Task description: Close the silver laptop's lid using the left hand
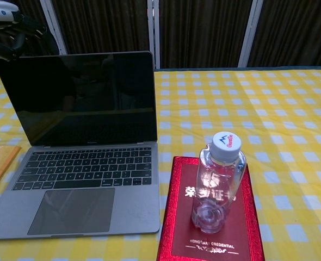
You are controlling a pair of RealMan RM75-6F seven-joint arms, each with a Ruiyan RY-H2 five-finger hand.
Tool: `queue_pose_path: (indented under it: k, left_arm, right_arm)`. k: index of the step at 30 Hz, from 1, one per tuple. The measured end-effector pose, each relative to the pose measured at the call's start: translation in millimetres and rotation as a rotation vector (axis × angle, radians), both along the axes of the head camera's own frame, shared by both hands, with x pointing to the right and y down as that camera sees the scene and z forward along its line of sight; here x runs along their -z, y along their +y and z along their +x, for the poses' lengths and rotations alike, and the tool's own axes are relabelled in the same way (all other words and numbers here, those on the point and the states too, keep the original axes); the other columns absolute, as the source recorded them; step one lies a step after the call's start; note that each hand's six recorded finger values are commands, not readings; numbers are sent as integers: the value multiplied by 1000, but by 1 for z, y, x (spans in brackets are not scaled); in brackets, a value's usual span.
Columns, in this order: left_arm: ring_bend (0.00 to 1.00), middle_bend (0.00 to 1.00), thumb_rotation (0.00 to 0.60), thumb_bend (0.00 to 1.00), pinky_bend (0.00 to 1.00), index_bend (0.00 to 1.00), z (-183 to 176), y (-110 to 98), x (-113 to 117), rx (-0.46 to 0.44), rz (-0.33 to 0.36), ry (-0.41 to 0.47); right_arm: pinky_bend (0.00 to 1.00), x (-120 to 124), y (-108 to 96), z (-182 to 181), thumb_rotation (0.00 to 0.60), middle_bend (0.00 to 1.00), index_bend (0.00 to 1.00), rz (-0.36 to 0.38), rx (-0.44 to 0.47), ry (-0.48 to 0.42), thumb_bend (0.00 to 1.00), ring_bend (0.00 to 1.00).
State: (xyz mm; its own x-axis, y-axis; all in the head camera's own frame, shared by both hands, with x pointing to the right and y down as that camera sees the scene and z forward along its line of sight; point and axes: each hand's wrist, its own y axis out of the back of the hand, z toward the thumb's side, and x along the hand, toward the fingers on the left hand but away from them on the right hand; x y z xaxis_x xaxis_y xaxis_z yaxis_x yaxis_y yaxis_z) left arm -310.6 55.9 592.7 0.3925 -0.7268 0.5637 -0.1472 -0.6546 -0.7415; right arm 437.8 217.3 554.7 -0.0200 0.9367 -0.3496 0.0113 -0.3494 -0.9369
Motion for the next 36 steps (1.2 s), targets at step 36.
queue_pose_path:
  k: [36]
  left_arm:
    - [294,277,600,1000,346,330,0,71,12,-60,-296,158]
  right_arm:
    - [0,4,2,-2,600,0,0,13,5,2,0,0]
